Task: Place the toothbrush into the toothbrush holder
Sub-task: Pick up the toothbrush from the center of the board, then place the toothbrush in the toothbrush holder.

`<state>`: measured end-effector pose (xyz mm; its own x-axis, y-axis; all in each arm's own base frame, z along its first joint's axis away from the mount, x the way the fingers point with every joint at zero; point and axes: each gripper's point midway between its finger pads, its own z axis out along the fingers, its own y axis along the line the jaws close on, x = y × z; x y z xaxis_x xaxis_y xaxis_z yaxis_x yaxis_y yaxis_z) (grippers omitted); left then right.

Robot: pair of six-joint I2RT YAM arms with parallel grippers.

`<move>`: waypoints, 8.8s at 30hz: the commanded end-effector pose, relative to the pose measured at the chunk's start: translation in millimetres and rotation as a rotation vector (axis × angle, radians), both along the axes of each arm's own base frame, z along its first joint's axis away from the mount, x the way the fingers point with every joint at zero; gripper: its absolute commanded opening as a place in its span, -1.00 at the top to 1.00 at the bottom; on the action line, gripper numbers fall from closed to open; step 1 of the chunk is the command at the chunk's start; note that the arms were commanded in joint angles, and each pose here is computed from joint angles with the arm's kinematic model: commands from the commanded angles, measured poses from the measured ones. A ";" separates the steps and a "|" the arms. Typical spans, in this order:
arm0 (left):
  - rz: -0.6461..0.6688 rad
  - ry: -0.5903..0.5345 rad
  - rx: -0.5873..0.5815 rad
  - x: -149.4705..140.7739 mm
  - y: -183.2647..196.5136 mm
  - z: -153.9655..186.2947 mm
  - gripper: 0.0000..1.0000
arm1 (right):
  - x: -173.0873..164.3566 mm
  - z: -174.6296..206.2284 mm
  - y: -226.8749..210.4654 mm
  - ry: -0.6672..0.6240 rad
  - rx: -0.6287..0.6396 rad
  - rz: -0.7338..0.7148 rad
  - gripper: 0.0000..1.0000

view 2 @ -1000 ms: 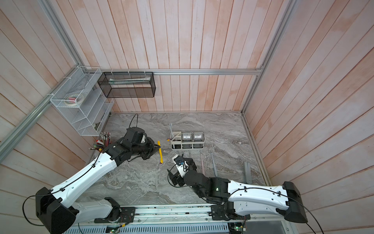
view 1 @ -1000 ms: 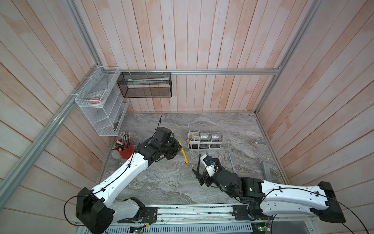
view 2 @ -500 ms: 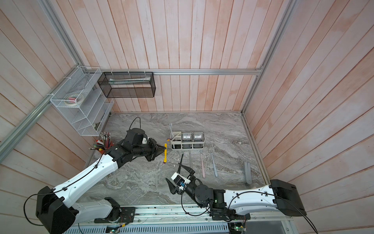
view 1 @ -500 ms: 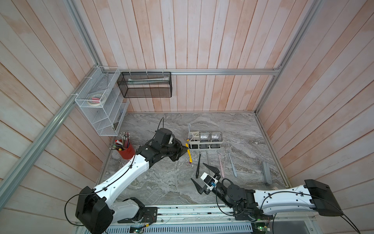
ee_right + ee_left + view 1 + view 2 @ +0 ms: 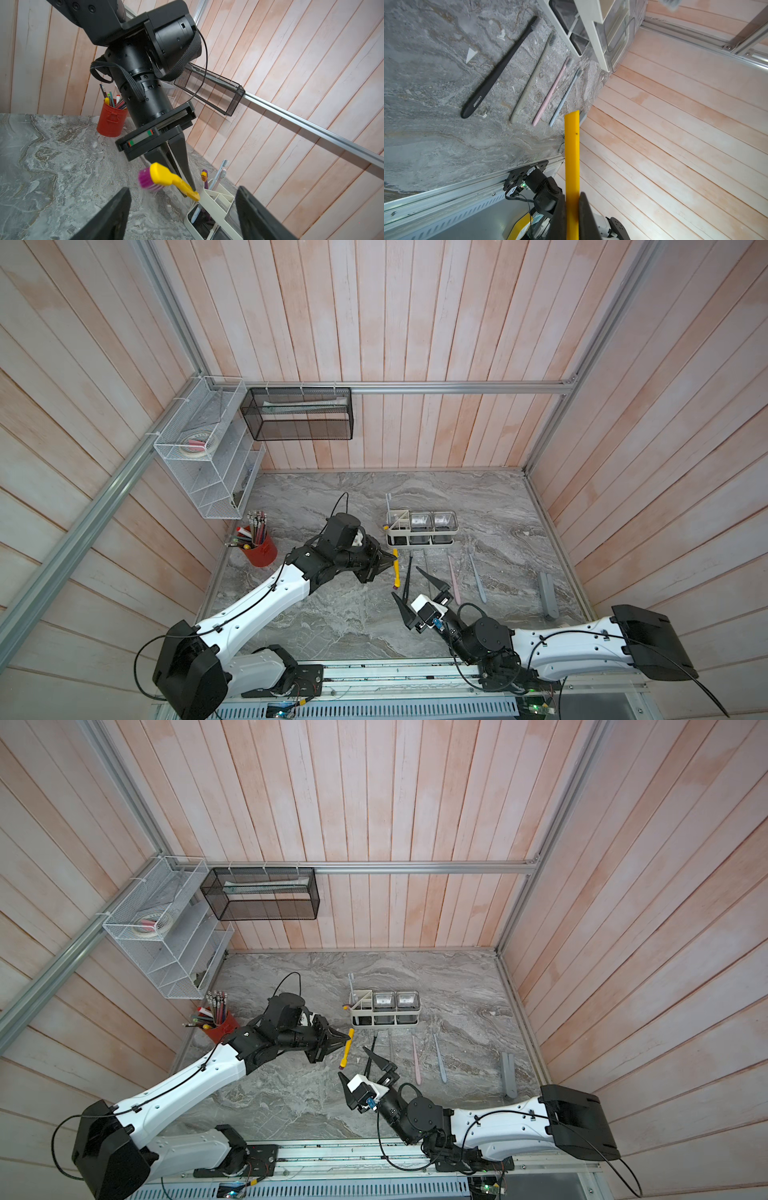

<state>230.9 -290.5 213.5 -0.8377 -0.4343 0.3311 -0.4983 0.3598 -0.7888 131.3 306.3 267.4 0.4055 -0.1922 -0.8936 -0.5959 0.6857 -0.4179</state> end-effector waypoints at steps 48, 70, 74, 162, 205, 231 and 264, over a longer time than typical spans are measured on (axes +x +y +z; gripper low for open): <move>-0.265 0.047 -0.014 -59.2 -29.1 -6.9 1.00 | -12.5 0.6 27.9 -0.246 -0.226 -0.116 0.33; -0.316 0.004 -0.073 -61.5 -39.5 -0.8 0.91 | -10.1 9.5 25.4 -0.286 -0.229 -0.161 0.64; -0.325 -0.008 -0.090 -61.7 -41.9 1.9 0.61 | -8.6 10.8 23.2 -0.300 -0.235 -0.182 0.70; 0.101 -0.551 0.752 32.9 186.5 -31.8 -0.70 | 332.6 -36.9 21.5 0.586 0.083 -0.223 1.00; 0.098 -0.532 0.746 28.4 186.7 -43.4 -0.70 | 325.2 -118.5 27.8 0.620 -0.033 -0.308 1.00; 0.095 -0.530 0.741 27.2 186.1 -44.3 -0.70 | 317.7 -125.7 27.2 0.619 -0.052 -0.326 0.60; 0.094 -0.523 0.734 27.8 184.5 -45.2 -0.71 | 293.4 -44.2 -2.4 0.507 0.057 -0.350 0.06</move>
<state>258.2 -107.1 172.6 -0.7556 -0.4566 -0.4697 -0.1872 0.8376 -0.5132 431.9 312.1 204.2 -0.1788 -0.1969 -0.9640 -0.4729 0.8764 -0.0913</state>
